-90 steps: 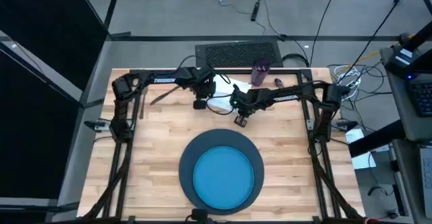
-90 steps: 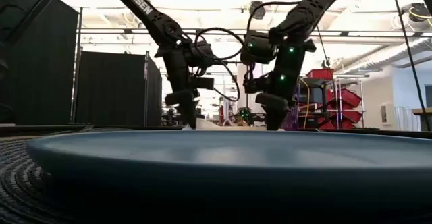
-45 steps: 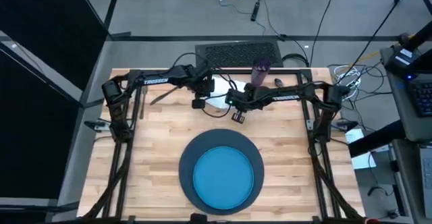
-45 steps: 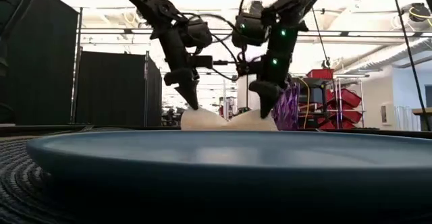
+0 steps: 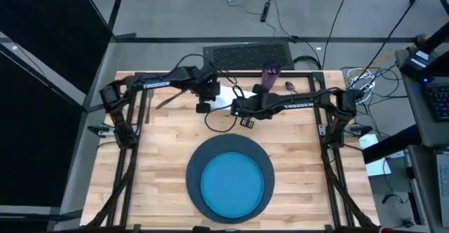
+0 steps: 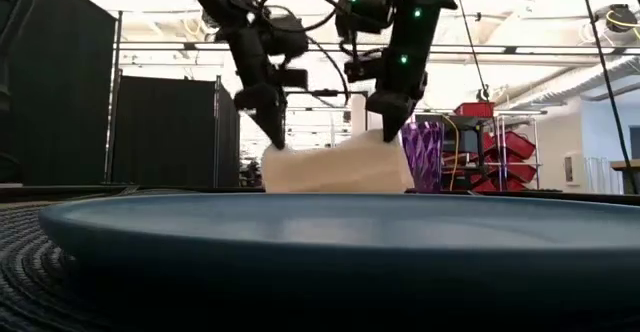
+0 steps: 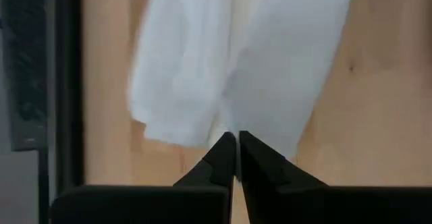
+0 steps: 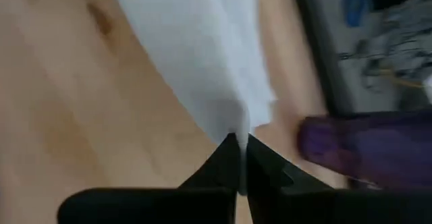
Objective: Set table place
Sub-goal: Fold the white table napkin
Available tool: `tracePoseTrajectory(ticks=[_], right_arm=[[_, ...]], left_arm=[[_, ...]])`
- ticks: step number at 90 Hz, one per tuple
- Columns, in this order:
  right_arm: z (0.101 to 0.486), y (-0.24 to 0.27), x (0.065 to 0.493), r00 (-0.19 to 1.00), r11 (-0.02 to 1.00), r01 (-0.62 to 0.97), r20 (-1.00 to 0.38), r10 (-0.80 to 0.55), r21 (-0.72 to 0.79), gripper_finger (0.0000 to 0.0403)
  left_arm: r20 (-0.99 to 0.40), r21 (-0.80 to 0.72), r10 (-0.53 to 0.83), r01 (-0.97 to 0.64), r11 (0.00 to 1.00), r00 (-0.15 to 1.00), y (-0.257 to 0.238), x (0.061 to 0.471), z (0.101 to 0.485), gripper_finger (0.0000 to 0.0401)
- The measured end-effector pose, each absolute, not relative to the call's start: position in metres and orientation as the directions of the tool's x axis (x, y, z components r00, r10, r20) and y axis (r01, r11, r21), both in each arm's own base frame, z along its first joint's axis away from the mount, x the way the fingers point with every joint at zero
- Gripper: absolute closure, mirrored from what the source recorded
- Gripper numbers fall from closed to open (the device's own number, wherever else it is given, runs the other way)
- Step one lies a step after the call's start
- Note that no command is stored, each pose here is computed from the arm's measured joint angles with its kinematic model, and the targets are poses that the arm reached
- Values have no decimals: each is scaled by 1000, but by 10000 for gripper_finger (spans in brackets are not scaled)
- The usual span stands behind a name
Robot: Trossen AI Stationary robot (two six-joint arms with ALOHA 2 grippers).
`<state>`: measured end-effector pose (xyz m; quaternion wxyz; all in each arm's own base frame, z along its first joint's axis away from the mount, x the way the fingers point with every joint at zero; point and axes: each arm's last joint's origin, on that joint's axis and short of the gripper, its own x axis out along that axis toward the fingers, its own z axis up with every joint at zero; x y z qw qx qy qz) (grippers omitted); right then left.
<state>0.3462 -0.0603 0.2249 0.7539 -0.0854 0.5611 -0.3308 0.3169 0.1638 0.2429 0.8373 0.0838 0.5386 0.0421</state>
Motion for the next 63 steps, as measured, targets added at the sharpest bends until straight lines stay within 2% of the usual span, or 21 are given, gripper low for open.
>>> tracePoseTrajectory(ticks=[23,36,63], right_arm=[[238,-52,345,214,771,429,-776,-593,-471,403],[248,-48,341,215,715,460,-716,-665,-526,403],[263,-40,332,258,742,483,-734,-628,-466,403]], left_arm=[[-849,223,189,12,975,493,144,306,278,401],[-829,265,230,-3,964,510,133,303,291,401],[-816,315,283,-24,949,504,125,298,301,401]])
